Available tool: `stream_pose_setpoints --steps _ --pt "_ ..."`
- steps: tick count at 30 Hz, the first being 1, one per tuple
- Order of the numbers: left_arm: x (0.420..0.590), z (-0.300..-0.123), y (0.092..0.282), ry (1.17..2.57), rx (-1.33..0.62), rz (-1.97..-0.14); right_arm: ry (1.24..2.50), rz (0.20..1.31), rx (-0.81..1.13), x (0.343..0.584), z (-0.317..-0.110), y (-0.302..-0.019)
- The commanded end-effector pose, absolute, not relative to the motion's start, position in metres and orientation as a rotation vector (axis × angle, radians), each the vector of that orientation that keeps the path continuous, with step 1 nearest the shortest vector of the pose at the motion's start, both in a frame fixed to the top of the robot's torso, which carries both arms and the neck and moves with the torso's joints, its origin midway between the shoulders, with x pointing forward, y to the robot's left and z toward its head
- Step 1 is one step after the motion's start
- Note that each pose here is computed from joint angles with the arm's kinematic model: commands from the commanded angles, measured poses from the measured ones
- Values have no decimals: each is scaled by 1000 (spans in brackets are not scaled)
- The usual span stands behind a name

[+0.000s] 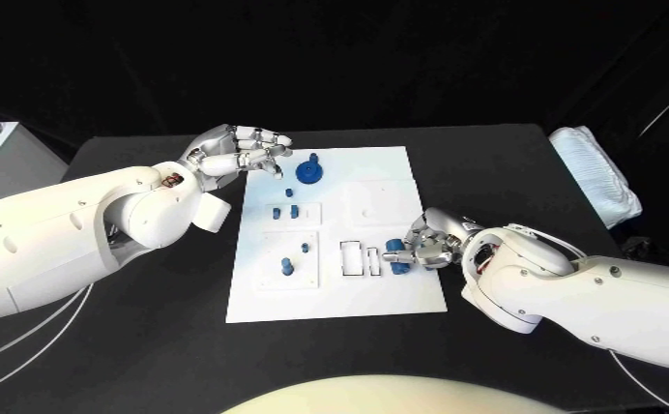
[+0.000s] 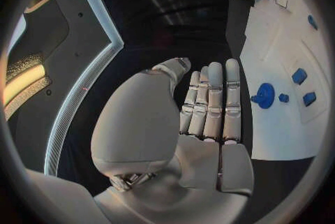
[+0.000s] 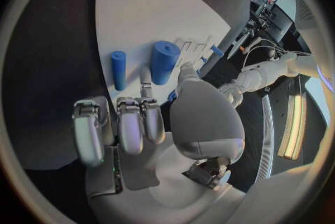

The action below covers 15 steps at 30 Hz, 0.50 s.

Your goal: Assemble the parts on the task board

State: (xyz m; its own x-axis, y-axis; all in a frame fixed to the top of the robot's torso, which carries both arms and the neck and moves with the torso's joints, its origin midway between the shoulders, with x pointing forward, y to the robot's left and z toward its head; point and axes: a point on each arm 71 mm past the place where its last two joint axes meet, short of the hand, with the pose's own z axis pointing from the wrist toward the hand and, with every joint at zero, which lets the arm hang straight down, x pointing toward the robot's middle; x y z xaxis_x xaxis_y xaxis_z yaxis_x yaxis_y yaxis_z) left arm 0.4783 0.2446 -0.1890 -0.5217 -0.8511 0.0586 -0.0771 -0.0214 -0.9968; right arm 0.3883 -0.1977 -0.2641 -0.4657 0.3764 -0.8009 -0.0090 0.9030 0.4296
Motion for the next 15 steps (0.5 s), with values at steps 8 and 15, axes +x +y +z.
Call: stream_pose_setpoints --steps 8,15 --pt "477 -189 243 1651 -990 -1634 2093 350 163 387 -274 -191" --pt "477 -189 243 1652 -990 -1633 2100 362 166 384 -274 -186"
